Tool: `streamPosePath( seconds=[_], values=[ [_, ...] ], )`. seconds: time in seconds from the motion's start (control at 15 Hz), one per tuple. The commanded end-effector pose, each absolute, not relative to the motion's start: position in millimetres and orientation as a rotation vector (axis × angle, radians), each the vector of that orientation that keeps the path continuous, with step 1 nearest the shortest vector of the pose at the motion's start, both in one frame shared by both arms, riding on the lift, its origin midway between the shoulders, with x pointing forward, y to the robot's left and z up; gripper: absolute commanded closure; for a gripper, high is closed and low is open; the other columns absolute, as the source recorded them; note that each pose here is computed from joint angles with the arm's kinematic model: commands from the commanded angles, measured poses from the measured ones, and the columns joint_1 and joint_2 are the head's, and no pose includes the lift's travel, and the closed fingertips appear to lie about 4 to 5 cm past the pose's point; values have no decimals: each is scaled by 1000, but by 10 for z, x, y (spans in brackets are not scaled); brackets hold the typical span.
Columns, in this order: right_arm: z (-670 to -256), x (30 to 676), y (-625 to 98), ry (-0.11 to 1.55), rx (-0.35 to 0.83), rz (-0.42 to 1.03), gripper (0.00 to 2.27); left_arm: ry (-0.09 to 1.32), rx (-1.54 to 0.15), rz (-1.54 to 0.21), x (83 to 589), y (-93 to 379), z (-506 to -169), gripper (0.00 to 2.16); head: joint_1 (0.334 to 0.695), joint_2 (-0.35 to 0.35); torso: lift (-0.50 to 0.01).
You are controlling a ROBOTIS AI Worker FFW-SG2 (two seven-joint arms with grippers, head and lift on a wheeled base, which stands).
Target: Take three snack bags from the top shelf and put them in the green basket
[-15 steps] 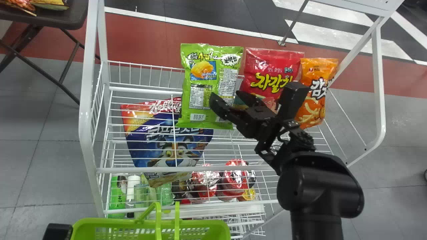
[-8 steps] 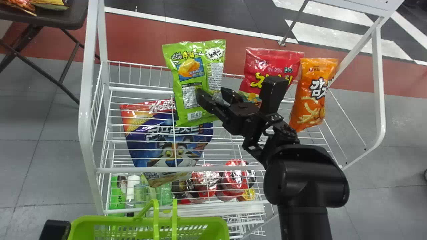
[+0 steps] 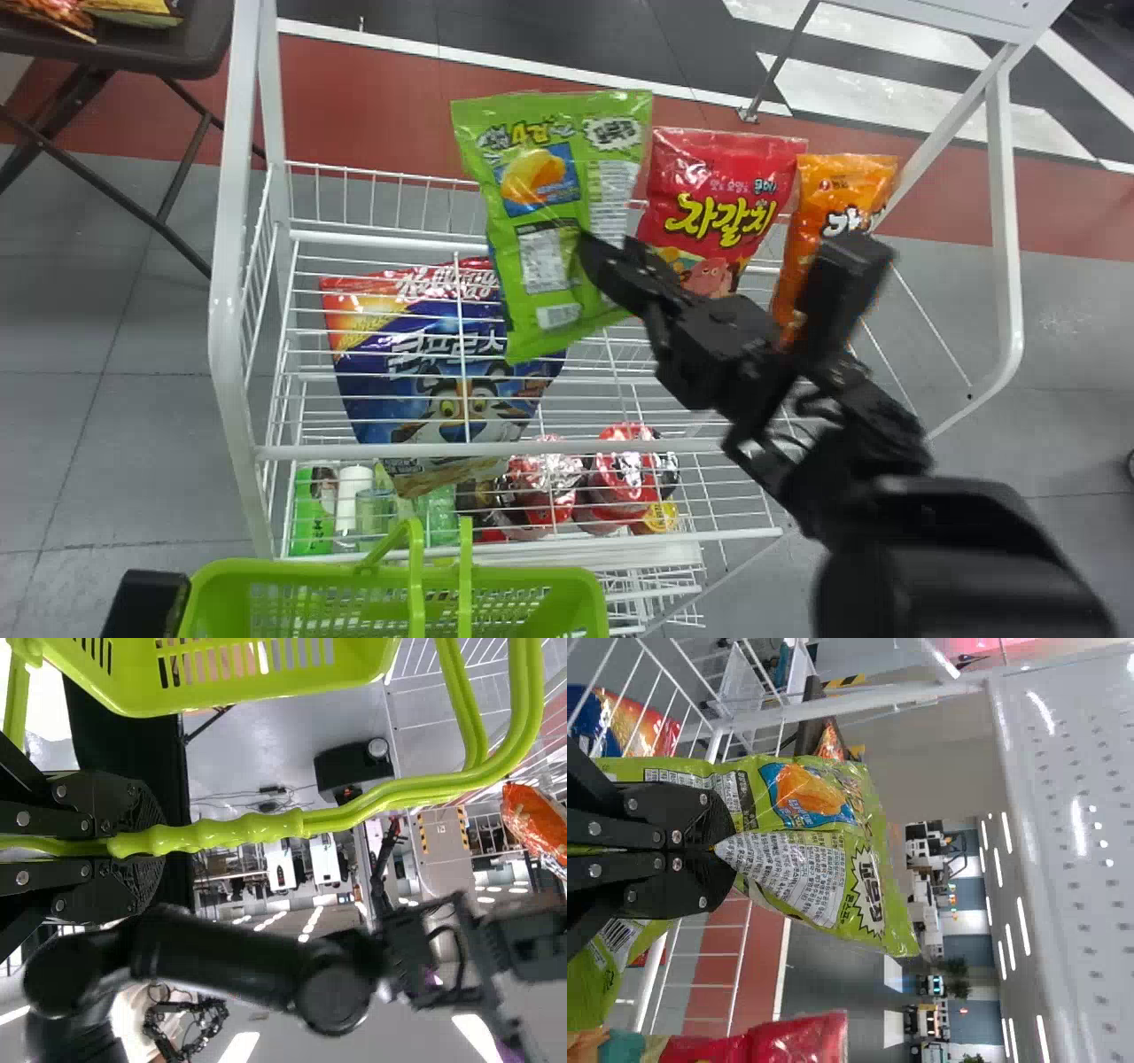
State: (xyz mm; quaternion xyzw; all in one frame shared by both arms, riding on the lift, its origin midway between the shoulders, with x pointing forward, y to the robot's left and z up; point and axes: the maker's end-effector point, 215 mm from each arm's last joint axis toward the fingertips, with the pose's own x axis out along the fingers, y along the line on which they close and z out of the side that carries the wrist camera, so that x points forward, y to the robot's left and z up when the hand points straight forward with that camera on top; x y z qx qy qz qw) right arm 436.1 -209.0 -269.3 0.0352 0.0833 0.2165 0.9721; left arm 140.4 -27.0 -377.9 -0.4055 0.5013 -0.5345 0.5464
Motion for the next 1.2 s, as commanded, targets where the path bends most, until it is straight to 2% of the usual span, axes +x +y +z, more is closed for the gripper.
streamPosePath(
  seconds=[0.0, 0.2, 0.53, 0.8, 1.0, 1.13],
  values=[
    [-2622, 3865, -2213, 228, 88, 424, 2219, 1190, -951, -1272, 1416, -295, -3774, 1767, 695, -350, -44],
    [-2841, 3358, -2275, 353, 87, 418, 2219, 1179, -955, -1260, 1465, -279, -3773, 1767, 695, -350, -44],
    [-3662, 2517, -2268, 777, 298, 421, 2219, 1179, -953, -1261, 1468, -297, -3770, 1767, 695, -350, -44],
    [-4331, 1824, -1755, 1045, 507, 500, 2216, 1166, -960, -1264, 1469, -309, -3757, 1767, 695, -350, -44],
    [-4647, 1562, -1457, 1162, 588, 533, 2216, 1159, -964, -1267, 1445, -340, -3762, 1767, 695, -350, -44],
    [-4709, 1405, -1244, 1218, 626, 570, 2216, 1165, -967, -1265, 1418, -343, -3773, 1767, 695, -350, -44]
  ],
)
